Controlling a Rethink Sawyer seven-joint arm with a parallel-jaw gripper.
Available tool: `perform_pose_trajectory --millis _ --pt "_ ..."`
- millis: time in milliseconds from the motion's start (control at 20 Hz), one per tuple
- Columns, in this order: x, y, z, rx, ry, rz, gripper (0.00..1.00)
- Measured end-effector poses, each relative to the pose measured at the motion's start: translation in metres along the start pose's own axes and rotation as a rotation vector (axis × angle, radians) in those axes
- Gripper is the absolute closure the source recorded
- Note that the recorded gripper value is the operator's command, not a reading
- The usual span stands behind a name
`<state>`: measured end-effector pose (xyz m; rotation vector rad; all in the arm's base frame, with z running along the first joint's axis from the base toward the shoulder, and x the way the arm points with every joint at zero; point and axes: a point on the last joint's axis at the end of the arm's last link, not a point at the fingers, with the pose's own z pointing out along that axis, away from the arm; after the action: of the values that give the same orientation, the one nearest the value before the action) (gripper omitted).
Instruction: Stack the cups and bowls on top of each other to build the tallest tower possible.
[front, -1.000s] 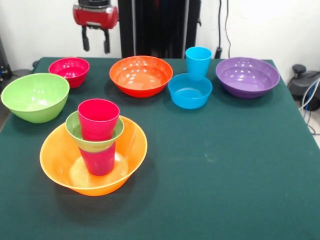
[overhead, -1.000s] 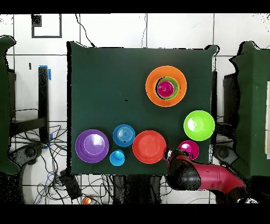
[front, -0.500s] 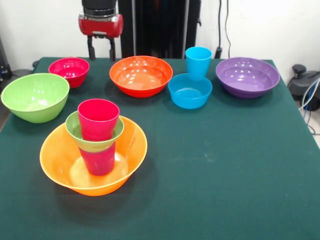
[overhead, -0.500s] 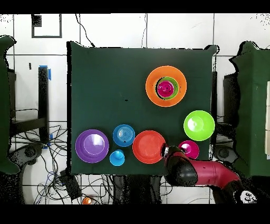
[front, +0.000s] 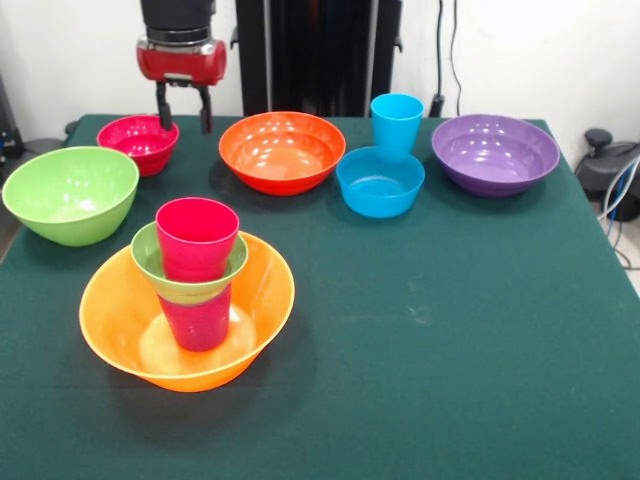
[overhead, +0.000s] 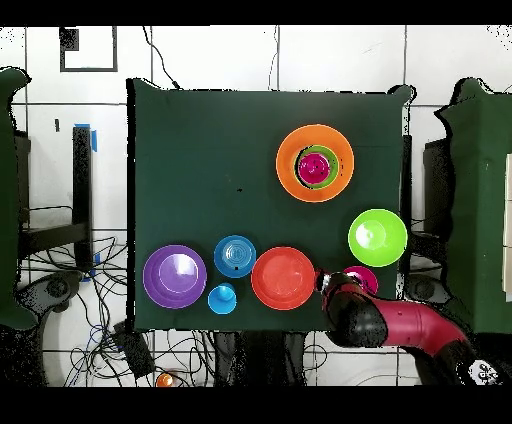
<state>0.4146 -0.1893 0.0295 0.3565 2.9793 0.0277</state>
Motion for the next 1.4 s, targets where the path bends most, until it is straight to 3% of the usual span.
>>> perform_pose_trajectory --millis 450,1400 --pt "-0.003 -0.024 0.000 0.023 0.045 0.036 0.00" --pt "-0.016 -0.018 0.026 0.000 0.048 0.032 0.00"
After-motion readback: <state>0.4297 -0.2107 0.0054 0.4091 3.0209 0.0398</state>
